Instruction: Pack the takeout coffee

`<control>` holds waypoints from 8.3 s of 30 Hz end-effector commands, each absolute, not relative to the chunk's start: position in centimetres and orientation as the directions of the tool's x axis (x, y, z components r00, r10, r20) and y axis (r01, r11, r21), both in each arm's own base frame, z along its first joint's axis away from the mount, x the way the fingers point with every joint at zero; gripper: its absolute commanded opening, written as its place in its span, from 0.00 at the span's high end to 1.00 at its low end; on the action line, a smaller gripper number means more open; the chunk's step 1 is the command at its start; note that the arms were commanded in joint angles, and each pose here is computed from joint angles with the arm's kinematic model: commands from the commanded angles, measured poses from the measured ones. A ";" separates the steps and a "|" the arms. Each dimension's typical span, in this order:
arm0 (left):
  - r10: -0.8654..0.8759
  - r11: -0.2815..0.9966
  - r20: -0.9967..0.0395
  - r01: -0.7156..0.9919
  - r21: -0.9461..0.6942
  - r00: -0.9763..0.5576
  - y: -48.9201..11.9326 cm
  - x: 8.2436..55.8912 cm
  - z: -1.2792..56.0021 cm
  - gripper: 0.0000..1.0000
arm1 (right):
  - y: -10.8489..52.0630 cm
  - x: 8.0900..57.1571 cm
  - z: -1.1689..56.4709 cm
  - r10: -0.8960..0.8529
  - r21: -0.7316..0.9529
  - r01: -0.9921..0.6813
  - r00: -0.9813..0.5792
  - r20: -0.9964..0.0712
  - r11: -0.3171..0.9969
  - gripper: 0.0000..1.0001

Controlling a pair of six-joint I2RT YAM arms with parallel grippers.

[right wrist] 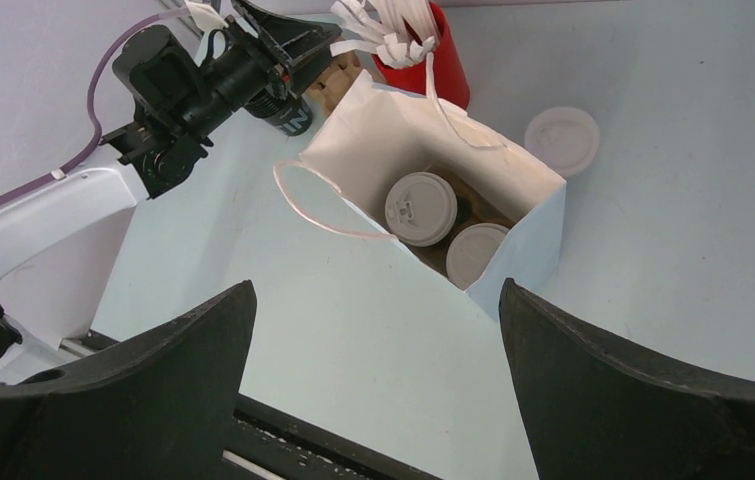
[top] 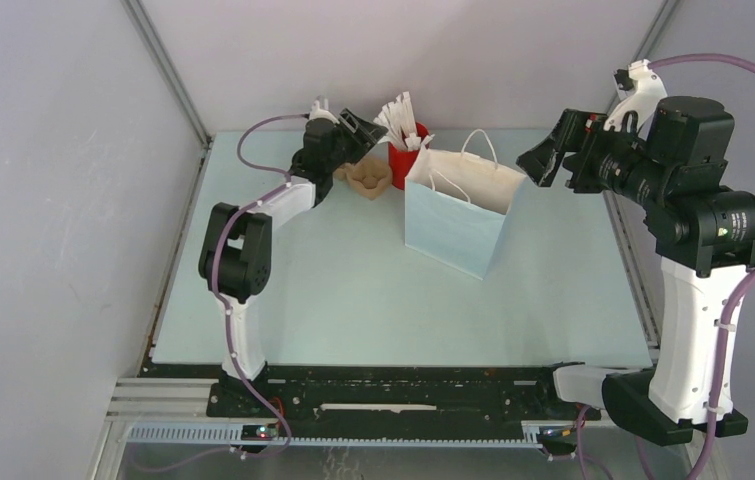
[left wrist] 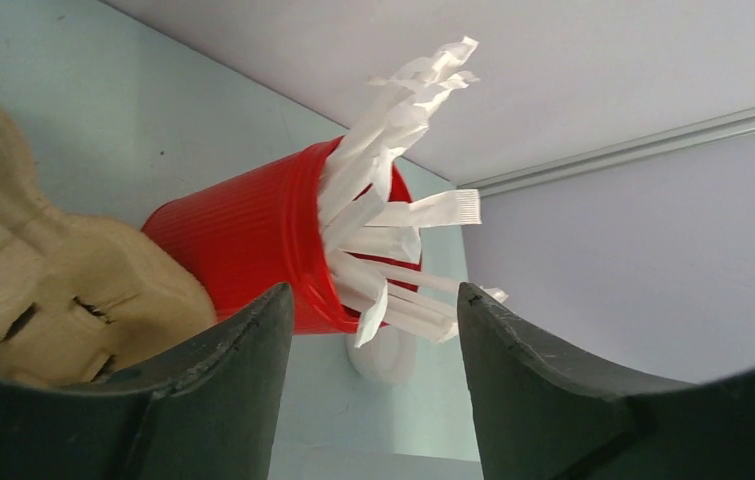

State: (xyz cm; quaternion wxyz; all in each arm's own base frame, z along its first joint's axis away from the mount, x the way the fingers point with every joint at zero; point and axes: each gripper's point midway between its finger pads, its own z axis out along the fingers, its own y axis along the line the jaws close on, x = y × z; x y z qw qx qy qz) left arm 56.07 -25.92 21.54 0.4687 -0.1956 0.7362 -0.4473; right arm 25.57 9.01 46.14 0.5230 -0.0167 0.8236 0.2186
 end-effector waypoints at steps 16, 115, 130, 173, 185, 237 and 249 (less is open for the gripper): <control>-0.726 0.465 -0.491 0.182 -0.866 -0.480 -26.7 57.4 24.6 0.64 | 9.5 25.2 46.9 0.191 0.341 -0.303 -0.432 -0.882 0.890 0.00; -0.425 0.324 -0.685 0.608 -0.725 -0.591 -43.6 37.4 41.9 1.00 | 9.9 20.2 48.3 0.189 0.324 -0.369 -0.357 -0.915 0.871 0.00; -0.397 0.468 -0.771 0.613 -0.637 -0.498 -41.9 41.2 36.6 1.00 | 9.9 20.0 48.4 0.157 0.289 -0.376 -0.345 -0.925 0.880 0.00; -0.163 0.796 -0.878 0.466 -0.387 -0.450 -32.7 42.5 36.3 0.28 | 10.3 22.5 46.8 0.116 0.271 -0.353 -0.403 -0.908 0.896 0.00; -0.398 0.857 -0.814 0.145 -0.494 -0.424 -25.2 53.5 32.3 0.44 | 10.7 22.9 45.2 0.110 0.292 -0.347 -0.460 -0.881 0.891 0.00; -0.498 0.779 -0.798 0.230 -0.583 -0.338 -28.5 56.5 32.8 1.00 | 10.6 24.2 45.3 0.125 0.305 -0.335 -0.465 -0.876 0.891 0.00; -0.529 0.787 -0.786 0.162 -0.596 -0.320 -25.6 56.7 33.7 0.75 | 10.6 24.0 45.1 0.123 0.304 -0.336 -0.467 -0.876 0.891 0.00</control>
